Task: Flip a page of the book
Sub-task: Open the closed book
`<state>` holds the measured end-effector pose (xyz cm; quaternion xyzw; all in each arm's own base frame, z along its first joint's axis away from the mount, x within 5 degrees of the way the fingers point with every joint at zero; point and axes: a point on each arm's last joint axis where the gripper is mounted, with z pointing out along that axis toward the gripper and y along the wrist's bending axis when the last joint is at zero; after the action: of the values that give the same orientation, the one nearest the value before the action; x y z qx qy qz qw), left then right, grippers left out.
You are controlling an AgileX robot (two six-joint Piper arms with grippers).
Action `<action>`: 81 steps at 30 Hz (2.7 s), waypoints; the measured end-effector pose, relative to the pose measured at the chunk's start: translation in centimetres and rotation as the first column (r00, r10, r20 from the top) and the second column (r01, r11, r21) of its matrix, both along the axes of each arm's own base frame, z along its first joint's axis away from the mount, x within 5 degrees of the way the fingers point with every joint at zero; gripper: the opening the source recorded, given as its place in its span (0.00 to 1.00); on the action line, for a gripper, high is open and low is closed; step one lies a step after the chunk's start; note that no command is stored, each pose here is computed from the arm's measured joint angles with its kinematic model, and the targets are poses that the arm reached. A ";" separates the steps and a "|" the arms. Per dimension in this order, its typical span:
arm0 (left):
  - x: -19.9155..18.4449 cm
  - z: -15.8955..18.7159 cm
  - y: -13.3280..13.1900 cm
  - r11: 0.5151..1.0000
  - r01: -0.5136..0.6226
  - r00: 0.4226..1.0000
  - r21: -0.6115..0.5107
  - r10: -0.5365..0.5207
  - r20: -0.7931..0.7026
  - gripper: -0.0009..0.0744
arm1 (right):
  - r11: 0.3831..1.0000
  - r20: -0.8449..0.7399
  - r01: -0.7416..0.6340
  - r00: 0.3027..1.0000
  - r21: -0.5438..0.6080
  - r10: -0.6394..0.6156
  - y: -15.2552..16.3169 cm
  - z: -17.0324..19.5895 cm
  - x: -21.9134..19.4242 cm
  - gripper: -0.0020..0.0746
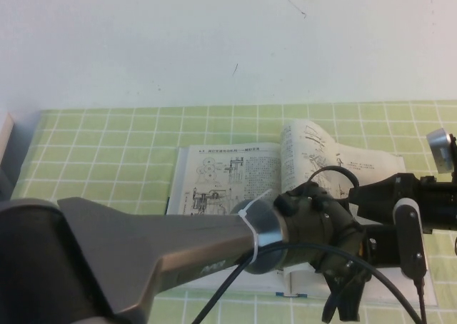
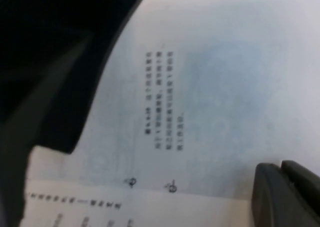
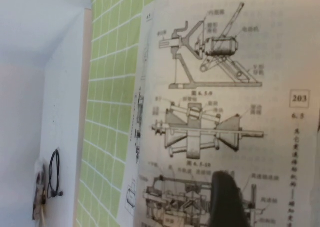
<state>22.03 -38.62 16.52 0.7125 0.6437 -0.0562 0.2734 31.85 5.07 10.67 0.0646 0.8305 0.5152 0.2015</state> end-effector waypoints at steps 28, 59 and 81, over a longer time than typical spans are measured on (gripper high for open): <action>2.1 0.1 1.3 0.991 -0.135 0.990 -0.013 0.134 -0.049 0.01 | 0.976 -0.051 -0.068 0.997 -0.209 0.058 -1.9 -1.7 -0.8 0.06; 4.7 6.4 8.1 0.700 -0.708 0.683 0.092 0.646 0.342 0.01 | 0.976 -0.080 -0.067 0.995 -0.208 0.052 -1.9 -1.8 -0.9 0.02; 5.1 20.4 23.4 0.378 -0.868 0.413 -0.322 0.909 -0.047 0.01 | 0.959 0.098 -0.064 0.991 -0.276 0.095 -2.0 3.2 -1.0 0.02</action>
<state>27.10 -15.22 36.89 0.2065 0.8879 0.0531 0.4075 30.85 3.10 13.91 -0.0257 0.8829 0.4068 0.2331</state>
